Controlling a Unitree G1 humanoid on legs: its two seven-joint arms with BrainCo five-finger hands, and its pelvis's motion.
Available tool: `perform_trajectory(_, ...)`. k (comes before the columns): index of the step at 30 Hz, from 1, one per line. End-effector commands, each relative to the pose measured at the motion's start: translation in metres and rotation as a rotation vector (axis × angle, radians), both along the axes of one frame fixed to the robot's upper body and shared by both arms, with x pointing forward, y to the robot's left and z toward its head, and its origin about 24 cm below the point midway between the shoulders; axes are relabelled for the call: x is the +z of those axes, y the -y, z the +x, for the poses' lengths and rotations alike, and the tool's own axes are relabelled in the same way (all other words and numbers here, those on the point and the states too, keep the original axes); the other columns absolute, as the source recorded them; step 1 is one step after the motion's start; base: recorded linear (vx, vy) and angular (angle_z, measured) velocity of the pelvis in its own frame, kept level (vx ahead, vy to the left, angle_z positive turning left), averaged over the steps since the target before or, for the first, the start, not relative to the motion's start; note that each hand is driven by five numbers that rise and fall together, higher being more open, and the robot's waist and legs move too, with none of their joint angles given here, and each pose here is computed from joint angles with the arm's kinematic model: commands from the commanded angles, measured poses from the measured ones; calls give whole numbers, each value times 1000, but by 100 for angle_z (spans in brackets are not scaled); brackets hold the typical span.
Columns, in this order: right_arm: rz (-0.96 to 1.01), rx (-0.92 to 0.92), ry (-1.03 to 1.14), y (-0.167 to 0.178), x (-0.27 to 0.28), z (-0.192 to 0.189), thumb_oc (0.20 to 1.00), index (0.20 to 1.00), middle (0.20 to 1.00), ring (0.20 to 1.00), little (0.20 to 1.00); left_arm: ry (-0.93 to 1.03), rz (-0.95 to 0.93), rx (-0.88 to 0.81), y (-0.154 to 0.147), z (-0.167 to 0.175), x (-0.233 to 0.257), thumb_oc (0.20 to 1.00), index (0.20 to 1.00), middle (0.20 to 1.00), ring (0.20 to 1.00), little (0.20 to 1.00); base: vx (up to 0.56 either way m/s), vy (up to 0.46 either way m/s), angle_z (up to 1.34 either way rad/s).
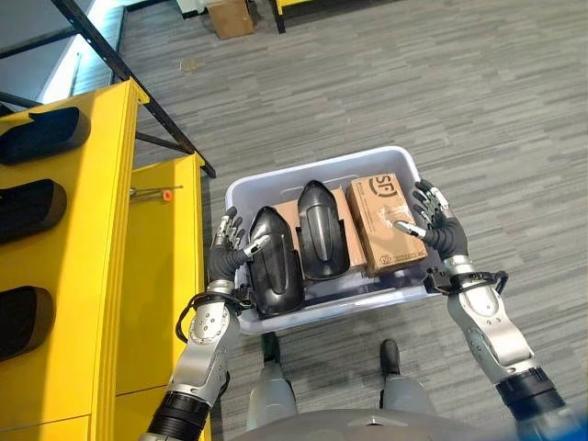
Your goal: Move parts from the plastic box to the shelf.
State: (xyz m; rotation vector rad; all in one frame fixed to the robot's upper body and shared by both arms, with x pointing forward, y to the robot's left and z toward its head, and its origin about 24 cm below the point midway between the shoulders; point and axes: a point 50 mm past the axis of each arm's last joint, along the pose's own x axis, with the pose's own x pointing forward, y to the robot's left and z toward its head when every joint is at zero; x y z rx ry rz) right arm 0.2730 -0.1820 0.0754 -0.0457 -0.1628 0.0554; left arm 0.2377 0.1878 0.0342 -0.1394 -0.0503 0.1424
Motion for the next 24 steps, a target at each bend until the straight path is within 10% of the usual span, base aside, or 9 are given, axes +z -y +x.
perform_trajectory(1,8,-45,137,-6,28,21,1000,1000,1000,1000,1000,226,8,5,-10,13,45,1000,1000,1000,1000,1000,-59,85,0)
perform_trajectory(24,-26,-128,48,-26,31,77,1000,1000,1000,1000,1000,325,-35,-109,24,31,72,1000,1000,1000,1000,1000,-24,21,-2)
